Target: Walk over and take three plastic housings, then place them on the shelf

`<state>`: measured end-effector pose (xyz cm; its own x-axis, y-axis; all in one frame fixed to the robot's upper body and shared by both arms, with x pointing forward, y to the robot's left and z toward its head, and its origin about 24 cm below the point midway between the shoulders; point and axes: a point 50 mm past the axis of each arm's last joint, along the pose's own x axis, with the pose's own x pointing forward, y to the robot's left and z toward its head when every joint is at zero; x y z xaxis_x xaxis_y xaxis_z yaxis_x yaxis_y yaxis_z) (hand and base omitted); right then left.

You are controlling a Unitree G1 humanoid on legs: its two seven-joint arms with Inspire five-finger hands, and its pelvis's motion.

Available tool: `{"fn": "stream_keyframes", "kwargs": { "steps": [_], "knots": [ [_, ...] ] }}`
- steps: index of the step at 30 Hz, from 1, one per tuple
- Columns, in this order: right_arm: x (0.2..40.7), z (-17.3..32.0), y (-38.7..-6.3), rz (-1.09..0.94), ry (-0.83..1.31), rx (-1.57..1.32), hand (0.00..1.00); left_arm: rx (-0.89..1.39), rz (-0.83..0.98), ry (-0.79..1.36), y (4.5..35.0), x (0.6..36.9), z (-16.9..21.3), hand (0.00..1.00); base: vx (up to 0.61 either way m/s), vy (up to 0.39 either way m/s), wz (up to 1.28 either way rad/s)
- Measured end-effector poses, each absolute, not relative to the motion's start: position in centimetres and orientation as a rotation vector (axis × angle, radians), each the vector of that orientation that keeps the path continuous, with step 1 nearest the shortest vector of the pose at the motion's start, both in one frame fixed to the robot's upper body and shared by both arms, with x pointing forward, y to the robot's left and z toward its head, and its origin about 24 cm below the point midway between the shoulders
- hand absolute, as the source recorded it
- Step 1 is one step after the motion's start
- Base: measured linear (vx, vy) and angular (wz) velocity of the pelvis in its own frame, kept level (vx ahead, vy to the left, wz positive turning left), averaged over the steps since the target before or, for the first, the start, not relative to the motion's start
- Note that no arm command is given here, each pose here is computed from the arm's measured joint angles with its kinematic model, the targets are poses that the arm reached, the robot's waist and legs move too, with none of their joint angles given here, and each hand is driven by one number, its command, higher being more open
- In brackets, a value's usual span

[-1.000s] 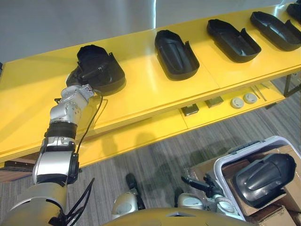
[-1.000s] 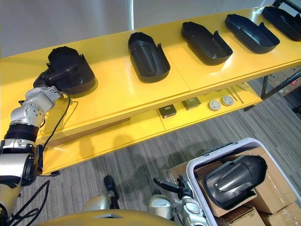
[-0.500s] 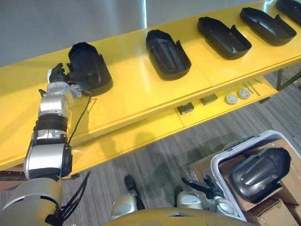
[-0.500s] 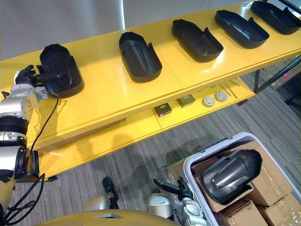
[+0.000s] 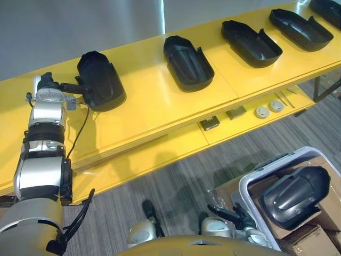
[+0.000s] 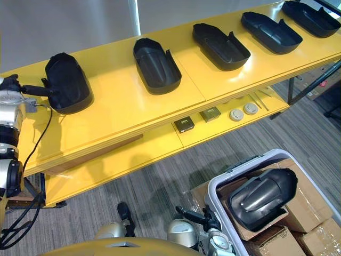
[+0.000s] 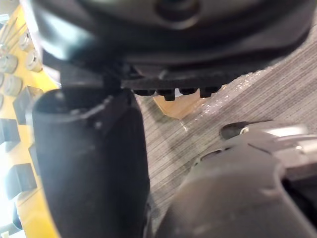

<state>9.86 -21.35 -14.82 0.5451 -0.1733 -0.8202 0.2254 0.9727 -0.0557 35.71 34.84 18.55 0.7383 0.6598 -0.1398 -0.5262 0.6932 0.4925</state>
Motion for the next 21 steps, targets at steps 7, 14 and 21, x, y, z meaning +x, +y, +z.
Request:
{"fn": "stream_keyframes", "kwargs": {
  "steps": [7, 14, 21],
  "knots": [
    [9.2, -14.9, -22.1, -0.258, 0.98, 0.066, 1.0, 0.542, 0.715, 0.154, 35.5, 35.6, 22.6, 1.0, -0.03, 0.005, 0.08],
    [8.6, -15.2, -22.3, -0.278, 1.004, 0.071, 1.0, 0.555, 0.675, -0.084, 33.9, 36.0, 25.8, 1.0, -0.01, -0.002, 0.11],
    [7.6, -15.7, -22.5, -0.304, 1.054, 0.082, 1.0, 0.335, 0.514, -0.535, 29.3, 34.9, 30.7, 1.0, 0.01, -0.002, 0.04]
  ]
}}
